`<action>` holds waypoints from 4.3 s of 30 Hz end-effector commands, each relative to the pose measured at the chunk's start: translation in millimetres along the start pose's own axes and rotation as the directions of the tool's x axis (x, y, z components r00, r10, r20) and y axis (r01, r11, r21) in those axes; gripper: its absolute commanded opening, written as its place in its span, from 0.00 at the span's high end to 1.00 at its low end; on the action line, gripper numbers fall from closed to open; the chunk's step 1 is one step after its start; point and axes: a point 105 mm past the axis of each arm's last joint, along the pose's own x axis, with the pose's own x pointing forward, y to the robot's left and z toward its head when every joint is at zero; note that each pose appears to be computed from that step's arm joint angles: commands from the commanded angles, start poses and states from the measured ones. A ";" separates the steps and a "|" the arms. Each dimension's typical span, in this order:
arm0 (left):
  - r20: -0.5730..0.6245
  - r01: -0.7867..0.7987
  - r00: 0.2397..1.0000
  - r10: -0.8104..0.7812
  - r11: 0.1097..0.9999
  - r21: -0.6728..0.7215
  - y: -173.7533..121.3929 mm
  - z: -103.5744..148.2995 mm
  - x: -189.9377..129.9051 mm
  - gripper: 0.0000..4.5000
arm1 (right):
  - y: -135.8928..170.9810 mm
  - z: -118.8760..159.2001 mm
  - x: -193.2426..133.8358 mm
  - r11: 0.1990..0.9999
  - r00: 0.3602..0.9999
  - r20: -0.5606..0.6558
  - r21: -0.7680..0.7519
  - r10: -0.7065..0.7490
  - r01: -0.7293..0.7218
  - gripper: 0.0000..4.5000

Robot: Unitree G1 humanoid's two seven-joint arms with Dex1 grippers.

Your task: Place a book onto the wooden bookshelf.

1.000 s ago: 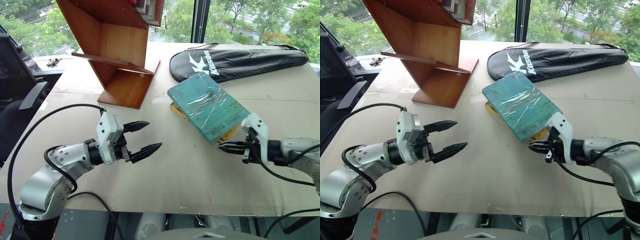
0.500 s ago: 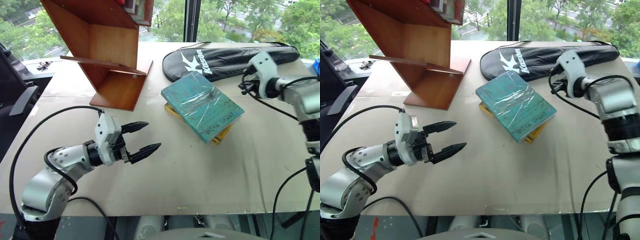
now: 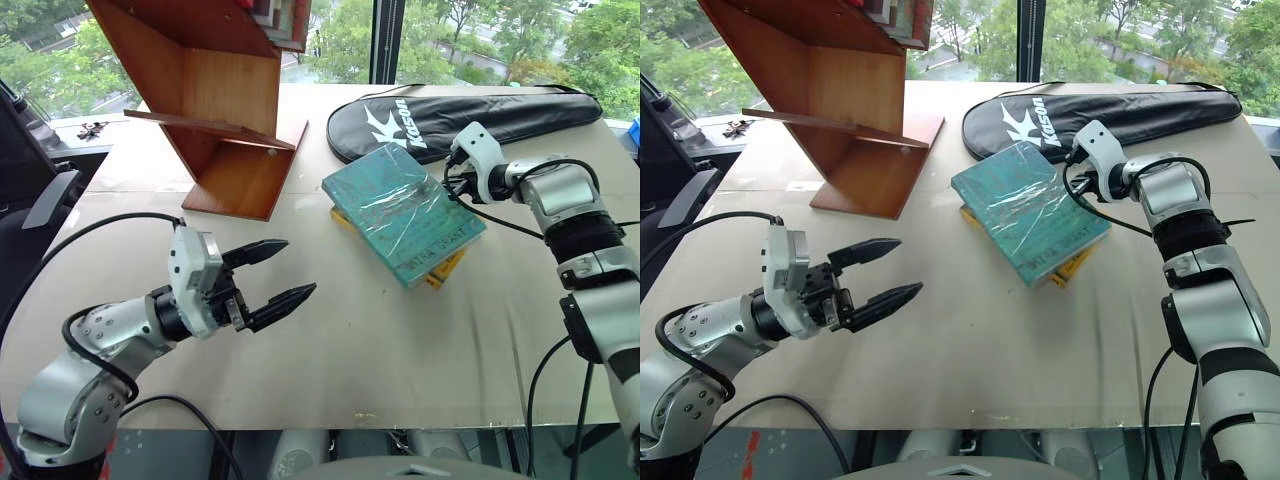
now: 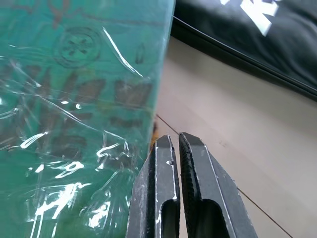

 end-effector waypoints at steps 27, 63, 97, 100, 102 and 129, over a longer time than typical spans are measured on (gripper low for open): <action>-0.139 -0.127 0.990 0.019 0.547 -0.827 62.5 -44.4 58.1 0.00 | 79.5 -46.6 -202.8 0.953 0.880 0.402 -0.260 0.254 -0.156 0.01; 0.121 0.175 0.983 -0.140 0.502 -0.847 44.9 -25.7 89.5 1.00 | 96.5 -37.6 -196.5 0.988 0.834 0.533 -0.124 0.140 -0.087 0.00; -0.266 0.237 0.811 0.522 0.123 0.964 183.9 161.9 -29.5 1.00 | 84.9 19.1 -208.9 0.971 0.443 0.877 -0.099 0.188 -0.215 0.00; -0.316 0.280 0.764 0.562 0.152 0.948 201.3 139.6 -31.9 1.00 | 86.4 20.4 -205.5 0.968 0.454 0.867 -0.110 0.204 -0.225 0.00; -0.341 0.314 0.717 0.608 0.154 0.937 212.9 129.5 -36.3 1.00 | 86.9 22.2 -203.9 0.966 0.451 0.868 -0.111 0.209 -0.233 0.00; 0.004 0.161 0.986 -0.167 0.954 0.255 9.5 112.1 34.6 0.07 | 71.8 -3.6 -193.6 0.970 0.596 0.779 -0.065 0.196 -0.233 0.00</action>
